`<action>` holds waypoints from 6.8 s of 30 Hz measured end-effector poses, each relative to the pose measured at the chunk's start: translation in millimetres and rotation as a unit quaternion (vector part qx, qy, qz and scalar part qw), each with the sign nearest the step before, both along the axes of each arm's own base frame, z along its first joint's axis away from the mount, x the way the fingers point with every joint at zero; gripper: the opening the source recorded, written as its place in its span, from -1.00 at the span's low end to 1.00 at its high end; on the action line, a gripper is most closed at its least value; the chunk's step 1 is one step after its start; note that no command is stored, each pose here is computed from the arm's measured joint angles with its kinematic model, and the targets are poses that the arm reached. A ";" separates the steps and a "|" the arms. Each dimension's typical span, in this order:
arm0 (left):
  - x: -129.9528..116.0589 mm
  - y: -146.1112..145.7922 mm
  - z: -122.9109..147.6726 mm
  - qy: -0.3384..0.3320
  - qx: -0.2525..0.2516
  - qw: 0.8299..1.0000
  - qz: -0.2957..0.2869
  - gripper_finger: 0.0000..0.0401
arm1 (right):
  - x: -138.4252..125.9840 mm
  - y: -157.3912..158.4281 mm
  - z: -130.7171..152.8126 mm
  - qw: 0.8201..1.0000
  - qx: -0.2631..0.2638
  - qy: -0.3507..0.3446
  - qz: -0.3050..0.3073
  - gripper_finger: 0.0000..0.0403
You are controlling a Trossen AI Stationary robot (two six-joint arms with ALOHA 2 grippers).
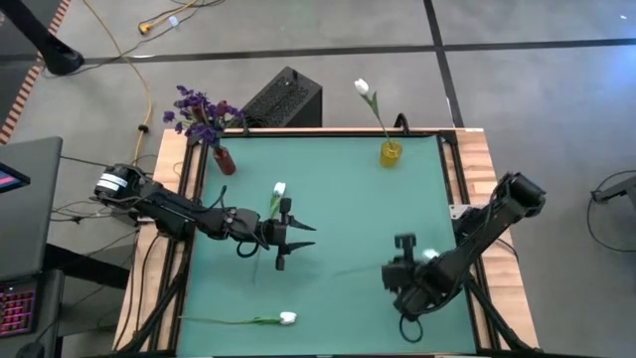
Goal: Sort flowers into vase by color
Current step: Put the right white tulip into the yellow vase
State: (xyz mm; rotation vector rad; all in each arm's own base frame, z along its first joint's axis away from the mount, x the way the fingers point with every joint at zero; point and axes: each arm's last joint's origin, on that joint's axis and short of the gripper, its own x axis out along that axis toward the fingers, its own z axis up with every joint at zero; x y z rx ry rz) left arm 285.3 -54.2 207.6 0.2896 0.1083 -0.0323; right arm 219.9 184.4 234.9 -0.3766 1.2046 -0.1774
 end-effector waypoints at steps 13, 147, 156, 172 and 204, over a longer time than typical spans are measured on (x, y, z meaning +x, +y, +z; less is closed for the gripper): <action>0.0 0.0 -0.1 0.000 -0.002 1.000 0.001 -0.27 | 4.7 -95.7 48.8 0.930 -0.313 0.111 0.157 -0.90; 0.6 25.4 -15.1 0.079 -0.006 0.996 0.047 -0.27 | -13.3 -343.4 47.6 0.761 -0.328 0.544 0.129 -0.89; 0.6 25.4 -15.1 0.079 -0.006 0.996 0.047 -0.27 | -5.4 -342.4 46.6 0.797 -0.326 0.483 0.160 -0.81; 0.6 25.4 -15.1 0.079 -0.006 0.996 0.047 -0.27 | -0.2 -338.3 42.3 0.834 -0.293 0.410 0.225 -0.81; 0.6 25.4 -15.3 0.080 -0.004 0.996 0.047 -0.27 | 1.0 -337.9 40.8 0.861 -0.275 0.364 0.225 -0.33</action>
